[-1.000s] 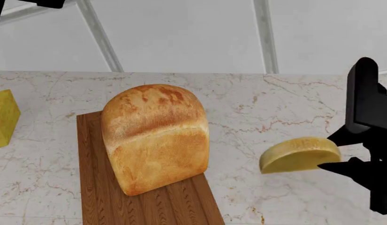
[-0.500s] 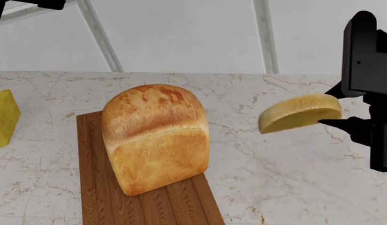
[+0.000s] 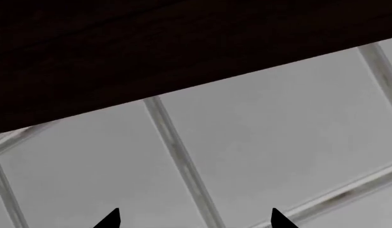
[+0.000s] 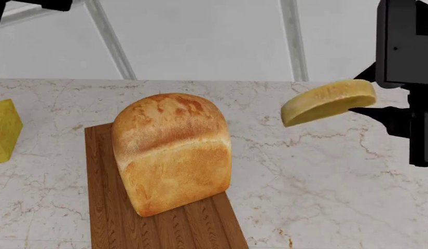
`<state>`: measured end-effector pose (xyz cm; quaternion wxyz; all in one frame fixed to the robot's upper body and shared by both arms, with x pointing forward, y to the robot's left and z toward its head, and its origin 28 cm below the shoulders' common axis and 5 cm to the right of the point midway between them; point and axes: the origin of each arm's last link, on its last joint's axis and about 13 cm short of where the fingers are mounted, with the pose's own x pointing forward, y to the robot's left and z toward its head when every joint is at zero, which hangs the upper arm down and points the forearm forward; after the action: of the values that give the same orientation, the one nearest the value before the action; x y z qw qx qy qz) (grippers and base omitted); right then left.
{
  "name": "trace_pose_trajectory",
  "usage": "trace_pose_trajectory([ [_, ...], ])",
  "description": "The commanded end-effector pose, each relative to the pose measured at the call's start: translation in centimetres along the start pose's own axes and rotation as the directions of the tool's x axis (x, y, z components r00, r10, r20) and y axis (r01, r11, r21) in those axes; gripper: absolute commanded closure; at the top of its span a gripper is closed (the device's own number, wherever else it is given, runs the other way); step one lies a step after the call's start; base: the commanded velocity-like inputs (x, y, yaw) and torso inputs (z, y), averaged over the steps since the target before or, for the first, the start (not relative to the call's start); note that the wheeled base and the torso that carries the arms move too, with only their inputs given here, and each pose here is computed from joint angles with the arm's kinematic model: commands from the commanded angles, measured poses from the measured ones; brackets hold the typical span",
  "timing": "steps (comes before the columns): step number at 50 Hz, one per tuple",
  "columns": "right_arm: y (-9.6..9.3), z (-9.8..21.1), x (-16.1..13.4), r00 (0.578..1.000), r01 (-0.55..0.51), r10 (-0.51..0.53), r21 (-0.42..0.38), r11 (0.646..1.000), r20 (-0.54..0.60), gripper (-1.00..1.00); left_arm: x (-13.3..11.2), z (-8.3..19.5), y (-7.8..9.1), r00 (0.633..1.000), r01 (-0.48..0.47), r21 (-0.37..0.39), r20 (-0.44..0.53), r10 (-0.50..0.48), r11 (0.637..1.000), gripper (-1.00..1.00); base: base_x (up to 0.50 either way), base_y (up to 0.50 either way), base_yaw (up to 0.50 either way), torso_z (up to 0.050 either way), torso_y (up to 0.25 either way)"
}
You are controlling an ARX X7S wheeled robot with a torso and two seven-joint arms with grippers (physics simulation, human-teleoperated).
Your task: Pick up the wedge of cheese and place it on the slice of bread to prepare a simple cheese on bread dish.
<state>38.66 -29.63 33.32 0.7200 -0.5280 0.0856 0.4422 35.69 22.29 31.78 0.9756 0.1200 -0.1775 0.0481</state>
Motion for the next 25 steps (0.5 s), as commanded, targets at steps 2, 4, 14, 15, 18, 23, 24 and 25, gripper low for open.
trace_pose_trajectory([
  [2,-0.5,0.5,-0.4,0.999,0.042,-0.042,-0.005,0.999,0.021,1.0,-0.8,-1.0,-0.4,1.0,0.007,-0.001,-0.023,-0.007,1.0,-1.0,0.0,0.0,0.0,0.0,0.0],
  [4,-0.7,0.6,-0.5,0.999,0.046,-0.046,-0.011,0.999,0.024,1.0,-0.8,-1.1,-0.4,0.999,0.012,0.005,-0.034,-0.012,1.0,-1.0,0.0,0.0,0.0,0.0,0.0],
  [14,-1.3,2.3,-0.2,0.998,0.054,-0.061,-0.211,0.976,-0.026,1.0,-0.9,-0.8,-0.4,1.0,0.011,-0.015,-0.01,-0.012,1.0,-1.0,0.0,0.0,0.0,0.0,0.0],
  [15,-1.3,2.4,-0.1,0.998,0.06,-0.062,-0.213,0.975,-0.003,1.0,-0.9,-0.8,-0.3,1.0,0.011,-0.015,-0.009,-0.011,1.0,-1.0,0.0,0.0,0.0,0.0,0.0],
  [18,-1.4,2.6,0.3,0.997,0.068,-0.061,-0.201,0.977,0.041,1.0,-0.9,-0.8,-0.3,1.0,0.01,-0.015,-0.008,-0.01,1.0,-1.0,0.0,0.0,0.0,0.0,0.0],
  [23,-1.5,2.9,0.5,0.993,0.12,-0.115,-0.224,0.967,0.038,1.0,-0.9,-0.8,-0.3,1.0,0.009,-0.015,-0.01,-0.009,1.0,-1.0,0.0,0.0,0.0,0.0,0.0],
  [24,-1.5,3.0,0.5,0.992,0.124,-0.121,-0.231,0.965,0.026,1.0,-0.9,-0.8,-0.3,1.0,0.009,-0.016,-0.01,-0.009,1.0,-1.0,0.0,0.0,0.0,0.0,0.0],
  [25,-1.6,3.1,0.6,0.988,0.151,-0.14,-0.232,0.961,0.062,1.0,-0.9,-0.8,-0.3,1.0,0.009,-0.015,-0.01,-0.009,1.0,-1.0,0.0,0.0,0.0,0.0,0.0],
])
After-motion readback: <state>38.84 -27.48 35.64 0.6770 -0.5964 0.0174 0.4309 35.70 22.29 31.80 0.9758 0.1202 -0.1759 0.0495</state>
